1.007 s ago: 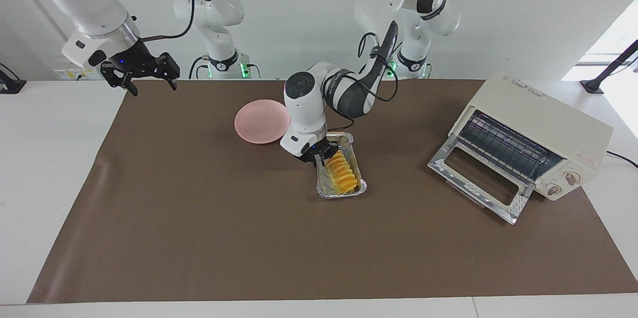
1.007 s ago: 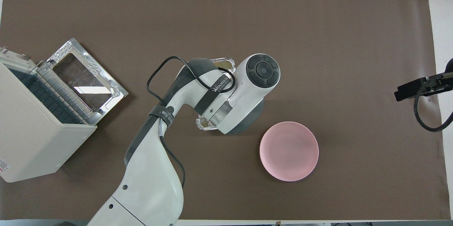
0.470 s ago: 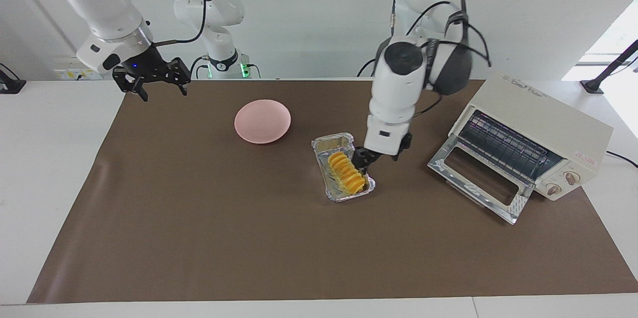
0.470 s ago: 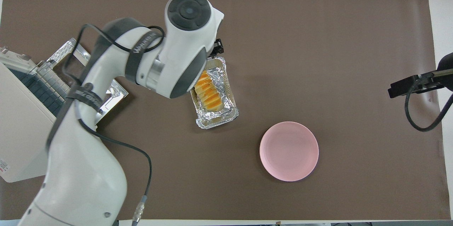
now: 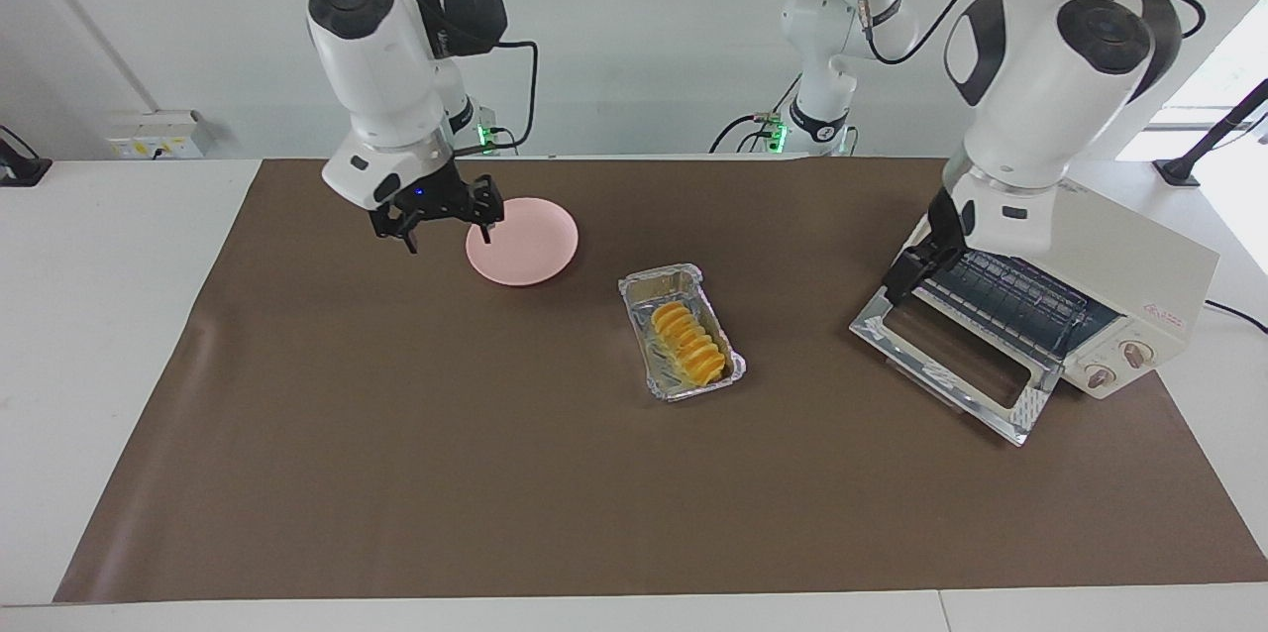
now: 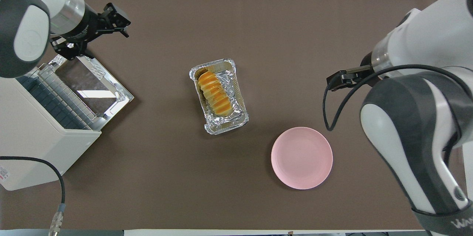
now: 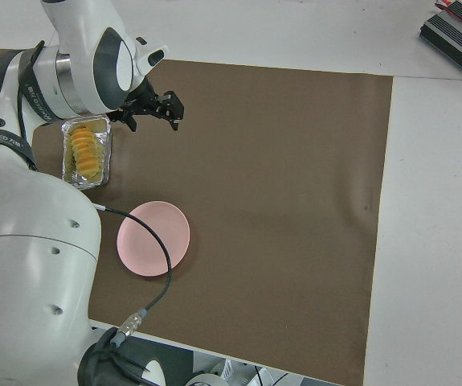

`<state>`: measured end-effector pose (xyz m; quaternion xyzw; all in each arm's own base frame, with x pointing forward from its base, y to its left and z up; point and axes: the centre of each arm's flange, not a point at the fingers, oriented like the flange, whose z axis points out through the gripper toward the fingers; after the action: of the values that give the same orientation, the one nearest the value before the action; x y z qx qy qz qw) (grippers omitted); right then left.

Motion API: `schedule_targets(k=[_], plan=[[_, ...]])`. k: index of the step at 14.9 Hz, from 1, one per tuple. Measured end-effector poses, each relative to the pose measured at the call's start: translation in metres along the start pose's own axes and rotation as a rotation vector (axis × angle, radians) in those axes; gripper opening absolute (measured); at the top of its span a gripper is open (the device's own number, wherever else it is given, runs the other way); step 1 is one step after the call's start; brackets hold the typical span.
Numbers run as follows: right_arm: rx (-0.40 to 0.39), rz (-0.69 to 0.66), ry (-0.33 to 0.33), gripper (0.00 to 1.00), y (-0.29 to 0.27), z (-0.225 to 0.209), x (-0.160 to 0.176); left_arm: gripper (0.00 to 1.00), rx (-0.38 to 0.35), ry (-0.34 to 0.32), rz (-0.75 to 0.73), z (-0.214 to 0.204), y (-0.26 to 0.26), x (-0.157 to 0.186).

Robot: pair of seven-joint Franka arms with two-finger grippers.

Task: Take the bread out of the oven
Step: 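Retract the left gripper while the right gripper reaches the foil tray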

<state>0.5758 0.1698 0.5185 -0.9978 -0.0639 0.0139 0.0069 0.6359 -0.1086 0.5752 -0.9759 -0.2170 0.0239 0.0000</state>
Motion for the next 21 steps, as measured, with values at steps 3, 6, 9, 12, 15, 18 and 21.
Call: schedule_targets(k=[3,6,9,12,15,18,21], plan=[[0.002,0.002,0.001,1.00,-0.054,0.039,0.013,1.00,0.047,-0.115,0.149,0.000,-0.045,0.003],[0.003,0.009,-0.003,1.00,-0.102,0.066,0.020,1.00,0.071,-0.167,0.211,0.006,-0.071,-0.008],[0.003,0.053,-0.011,1.00,-0.148,0.096,0.038,1.00,0.088,-0.194,0.262,0.009,-0.091,-0.025],[0.012,0.075,-0.001,1.00,-0.182,0.156,0.061,1.00,0.076,-0.205,0.278,0.005,-0.109,-0.041],[0.013,0.069,-0.002,1.00,-0.194,0.179,0.063,1.00,0.074,-0.211,0.299,0.009,-0.105,-0.052],[0.011,0.058,0.016,1.00,-0.203,0.199,0.064,1.00,0.075,-0.217,0.309,0.013,-0.102,-0.057],[-0.041,0.031,0.026,0.96,-0.198,0.213,0.068,1.00,0.071,-0.210,0.320,0.012,-0.099,-0.062]])
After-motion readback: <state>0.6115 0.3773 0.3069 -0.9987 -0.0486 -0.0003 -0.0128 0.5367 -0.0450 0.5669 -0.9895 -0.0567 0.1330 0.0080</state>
